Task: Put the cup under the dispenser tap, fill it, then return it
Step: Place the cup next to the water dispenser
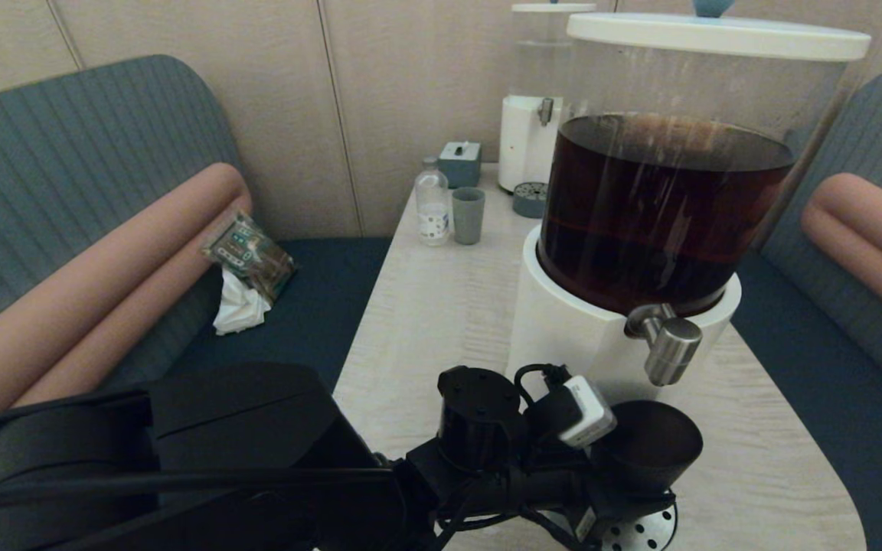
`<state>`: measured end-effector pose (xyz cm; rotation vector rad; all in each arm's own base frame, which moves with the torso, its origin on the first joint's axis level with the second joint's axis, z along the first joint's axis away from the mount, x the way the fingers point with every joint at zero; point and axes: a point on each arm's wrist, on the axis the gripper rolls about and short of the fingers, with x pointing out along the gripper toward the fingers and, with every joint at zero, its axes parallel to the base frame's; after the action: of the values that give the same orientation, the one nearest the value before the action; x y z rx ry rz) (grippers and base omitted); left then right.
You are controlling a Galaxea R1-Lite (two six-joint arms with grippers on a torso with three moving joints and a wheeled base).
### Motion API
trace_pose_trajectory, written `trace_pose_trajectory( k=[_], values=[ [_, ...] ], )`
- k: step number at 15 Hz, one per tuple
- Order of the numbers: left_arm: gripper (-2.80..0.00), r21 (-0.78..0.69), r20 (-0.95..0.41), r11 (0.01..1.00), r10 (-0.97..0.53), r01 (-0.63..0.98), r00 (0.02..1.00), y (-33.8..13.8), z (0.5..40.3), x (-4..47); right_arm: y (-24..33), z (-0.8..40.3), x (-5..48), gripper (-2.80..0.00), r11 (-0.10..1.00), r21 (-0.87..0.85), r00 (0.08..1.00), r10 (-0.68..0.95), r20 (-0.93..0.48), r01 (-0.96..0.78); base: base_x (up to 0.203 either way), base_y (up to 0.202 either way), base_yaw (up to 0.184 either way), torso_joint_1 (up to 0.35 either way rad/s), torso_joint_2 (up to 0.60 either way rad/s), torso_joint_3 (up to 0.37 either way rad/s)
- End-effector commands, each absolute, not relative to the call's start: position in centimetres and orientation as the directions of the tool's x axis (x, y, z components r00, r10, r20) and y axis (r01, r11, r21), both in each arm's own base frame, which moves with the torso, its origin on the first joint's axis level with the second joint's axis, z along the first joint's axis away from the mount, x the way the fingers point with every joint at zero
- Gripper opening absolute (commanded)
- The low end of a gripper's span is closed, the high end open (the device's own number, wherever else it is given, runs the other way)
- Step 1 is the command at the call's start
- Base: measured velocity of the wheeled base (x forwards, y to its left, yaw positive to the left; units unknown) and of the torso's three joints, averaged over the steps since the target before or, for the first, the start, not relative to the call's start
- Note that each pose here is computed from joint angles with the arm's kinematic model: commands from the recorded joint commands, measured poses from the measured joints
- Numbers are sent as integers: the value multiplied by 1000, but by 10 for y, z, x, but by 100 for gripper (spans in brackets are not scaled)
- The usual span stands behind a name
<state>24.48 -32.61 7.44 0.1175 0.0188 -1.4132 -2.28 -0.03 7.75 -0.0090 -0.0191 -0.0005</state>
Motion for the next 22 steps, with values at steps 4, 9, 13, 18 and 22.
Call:
trace_pose_trajectory(
  k=[4,9,13,18,22],
  values=[
    [-280,74,-72,183,-980,980,188,-301,100,222,0,76,-23,-280,1000,-9,1000,0,20,0,0,0,0,0,0,0],
    [-280,2,-90,297,-951,955,296,-268,115,199,0,76,-23,-280,1000,-9,1000,0,20,0,0,0,0,0,0,0],
    [-280,-38,-73,442,-896,896,439,-236,131,200,0,76,-23,-280,1000,-9,1000,0,20,0,0,0,0,0,0,0],
    [-280,-66,-40,666,-746,743,665,-197,139,241,0,76,-23,-280,1000,-9,1000,0,20,0,0,0,0,0,0,0],
    [-280,-56,10,763,-644,644,765,-177,139,296,0,76,-23,-280,1000,-9,1000,0,20,0,0,0,0,0,0,0]
  ],
)
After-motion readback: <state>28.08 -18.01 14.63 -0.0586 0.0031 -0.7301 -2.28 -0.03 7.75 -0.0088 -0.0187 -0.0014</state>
